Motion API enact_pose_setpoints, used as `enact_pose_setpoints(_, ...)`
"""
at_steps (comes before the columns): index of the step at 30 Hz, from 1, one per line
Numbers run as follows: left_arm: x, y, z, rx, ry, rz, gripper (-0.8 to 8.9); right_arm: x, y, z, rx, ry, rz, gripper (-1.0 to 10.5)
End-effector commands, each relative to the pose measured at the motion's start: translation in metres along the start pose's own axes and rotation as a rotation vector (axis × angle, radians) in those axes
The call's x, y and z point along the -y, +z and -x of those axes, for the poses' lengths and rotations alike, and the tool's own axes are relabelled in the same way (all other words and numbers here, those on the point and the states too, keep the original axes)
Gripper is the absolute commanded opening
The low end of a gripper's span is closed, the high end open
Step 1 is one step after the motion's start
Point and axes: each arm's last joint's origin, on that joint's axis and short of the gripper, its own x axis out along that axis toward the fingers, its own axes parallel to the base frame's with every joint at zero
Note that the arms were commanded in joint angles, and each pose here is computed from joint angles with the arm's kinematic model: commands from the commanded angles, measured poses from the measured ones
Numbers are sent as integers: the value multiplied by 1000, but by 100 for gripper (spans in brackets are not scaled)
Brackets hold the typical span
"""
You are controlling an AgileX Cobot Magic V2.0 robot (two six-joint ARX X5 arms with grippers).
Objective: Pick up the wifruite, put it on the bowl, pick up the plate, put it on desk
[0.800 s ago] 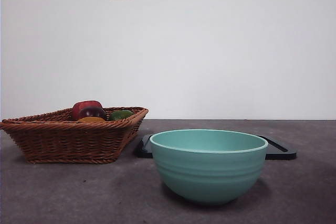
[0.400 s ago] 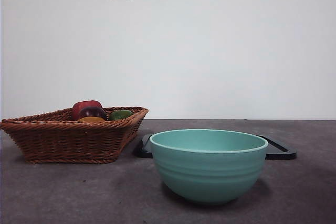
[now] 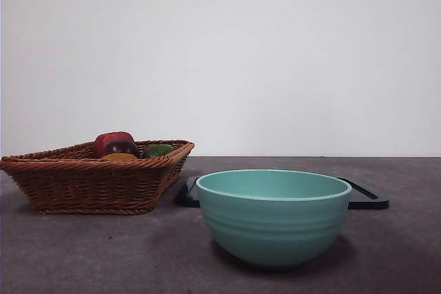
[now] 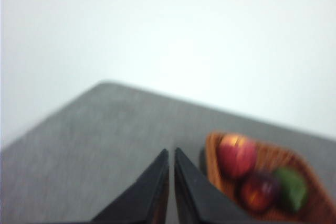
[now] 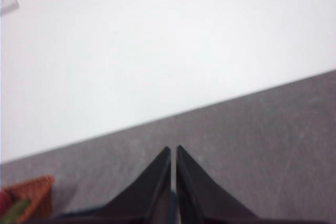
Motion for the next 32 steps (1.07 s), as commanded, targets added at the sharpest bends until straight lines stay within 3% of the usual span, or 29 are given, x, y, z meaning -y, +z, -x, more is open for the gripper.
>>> enact_pose_setpoints(1, 5, 24, 5, 59, -15, 17, 16, -7, 19, -1, 16, 3, -50, 9)
enact_pose_setpoints(9, 18, 85, 17, 94, -80, 14, 16, -30, 67, -3, -105, 60, -58, 9)
enact_pose_setpoints(16, 37, 125, 14, 69, -315, 11, 16, -46, 99, -8, -195, 158, -2, 9)
enact_pose_setpoints(21, 51, 143, 7, 19, -481, 16, 16, -60, 117, -12, -236, 301, -4, 9)
enact_pose_setpoints(32, 87, 161, -13, -172, -796, 23, 16, -80, 125, -20, -413, 529, 75, 9)
